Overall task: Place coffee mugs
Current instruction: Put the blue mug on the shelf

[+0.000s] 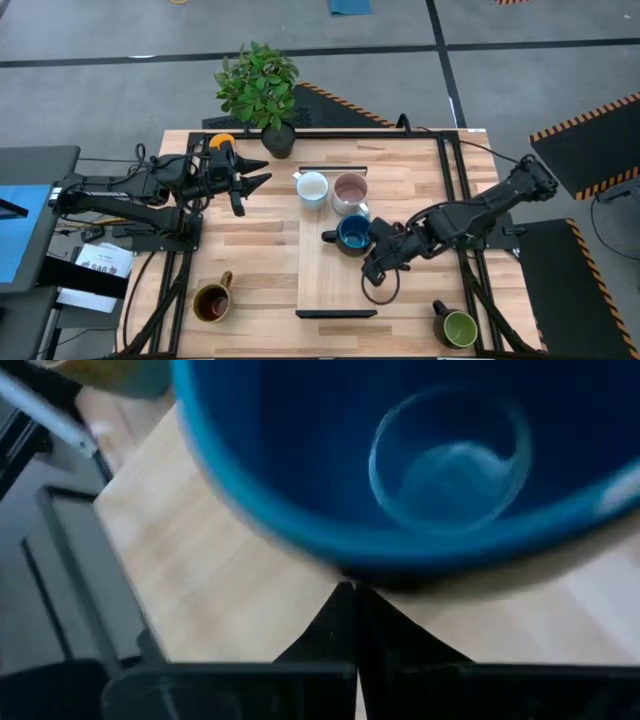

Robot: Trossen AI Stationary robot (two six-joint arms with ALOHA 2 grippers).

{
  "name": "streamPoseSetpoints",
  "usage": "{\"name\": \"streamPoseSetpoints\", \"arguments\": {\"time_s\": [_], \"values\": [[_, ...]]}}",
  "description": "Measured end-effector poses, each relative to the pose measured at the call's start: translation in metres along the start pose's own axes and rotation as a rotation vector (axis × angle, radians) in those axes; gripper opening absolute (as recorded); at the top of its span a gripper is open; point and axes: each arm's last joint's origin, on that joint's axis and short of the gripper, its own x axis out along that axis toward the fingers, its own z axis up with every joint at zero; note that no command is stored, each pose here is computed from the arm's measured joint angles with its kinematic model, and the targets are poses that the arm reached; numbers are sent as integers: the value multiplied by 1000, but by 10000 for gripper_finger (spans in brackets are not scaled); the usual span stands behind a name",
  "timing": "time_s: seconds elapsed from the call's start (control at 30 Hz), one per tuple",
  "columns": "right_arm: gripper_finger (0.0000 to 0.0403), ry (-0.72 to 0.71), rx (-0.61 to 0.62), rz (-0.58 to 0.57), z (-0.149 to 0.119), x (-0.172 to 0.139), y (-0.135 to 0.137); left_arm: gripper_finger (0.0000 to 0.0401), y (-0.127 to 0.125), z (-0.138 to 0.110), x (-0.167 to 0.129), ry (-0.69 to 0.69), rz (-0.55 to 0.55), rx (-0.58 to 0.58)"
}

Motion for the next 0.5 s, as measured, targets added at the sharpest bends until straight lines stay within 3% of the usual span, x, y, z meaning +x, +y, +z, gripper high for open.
{"name": "streamPoseSetpoints", "arguments": {"time_s": [0.5], "values": [[16,-17,-55,35,18,-7,-8,149,0,0,0,1,0,0]]}}
